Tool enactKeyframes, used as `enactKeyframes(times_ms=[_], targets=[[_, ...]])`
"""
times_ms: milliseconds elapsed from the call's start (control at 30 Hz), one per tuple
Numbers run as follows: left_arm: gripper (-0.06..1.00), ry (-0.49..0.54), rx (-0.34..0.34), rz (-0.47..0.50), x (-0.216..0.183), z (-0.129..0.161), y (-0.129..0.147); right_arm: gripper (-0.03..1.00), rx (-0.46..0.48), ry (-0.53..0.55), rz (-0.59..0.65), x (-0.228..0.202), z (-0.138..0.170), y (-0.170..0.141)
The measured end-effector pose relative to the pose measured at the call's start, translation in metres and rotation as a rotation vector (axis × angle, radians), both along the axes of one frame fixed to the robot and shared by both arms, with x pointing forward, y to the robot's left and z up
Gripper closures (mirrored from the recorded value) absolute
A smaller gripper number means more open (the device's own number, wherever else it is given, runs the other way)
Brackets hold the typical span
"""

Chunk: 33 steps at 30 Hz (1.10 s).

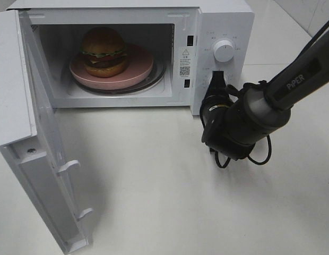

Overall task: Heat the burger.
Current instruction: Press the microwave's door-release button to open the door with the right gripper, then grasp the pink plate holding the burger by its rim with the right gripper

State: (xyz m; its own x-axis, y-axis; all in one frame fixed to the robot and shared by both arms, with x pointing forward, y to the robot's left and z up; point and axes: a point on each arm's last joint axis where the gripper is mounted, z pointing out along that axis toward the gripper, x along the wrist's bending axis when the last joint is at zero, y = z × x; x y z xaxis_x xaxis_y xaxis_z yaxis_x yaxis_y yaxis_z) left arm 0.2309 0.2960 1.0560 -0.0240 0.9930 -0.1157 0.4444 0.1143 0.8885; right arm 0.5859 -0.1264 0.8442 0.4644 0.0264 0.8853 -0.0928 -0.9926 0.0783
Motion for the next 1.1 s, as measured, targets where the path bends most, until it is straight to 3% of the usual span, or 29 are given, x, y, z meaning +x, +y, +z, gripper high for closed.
enactKeyframes(times_ms=[433,700,900,967,1033,1067,1100], targets=[[-0.04,0.000,0.000,0.000,0.000,0.000,0.000,0.95,-0.051,0.006,0.129,-0.025,0.020,-0.008],[-0.04,0.000,0.000,0.000,0.000,0.000,0.000,0.95,-0.151,0.113,0.272,-0.053,0.027,-0.017],[-0.04,0.000,0.000,0.000,0.000,0.000,0.000,0.95,-0.297,0.166,0.472,-0.072,0.042,-0.020],[-0.04,0.000,0.000,0.000,0.000,0.000,0.000,0.95,-0.399,0.198,0.623,-0.080,0.050,-0.017],[-0.04,0.000,0.000,0.000,0.000,0.000,0.000,0.95,-0.435,0.205,0.679,-0.082,0.054,-0.016],[-0.04,0.000,0.000,0.000,0.000,0.000,0.000,0.95,-0.498,0.212,0.779,-0.087,0.060,-0.014],[-0.04,0.000,0.000,0.000,0.000,0.000,0.000,0.95,-0.498,0.212,0.779,-0.087,0.060,-0.014]])
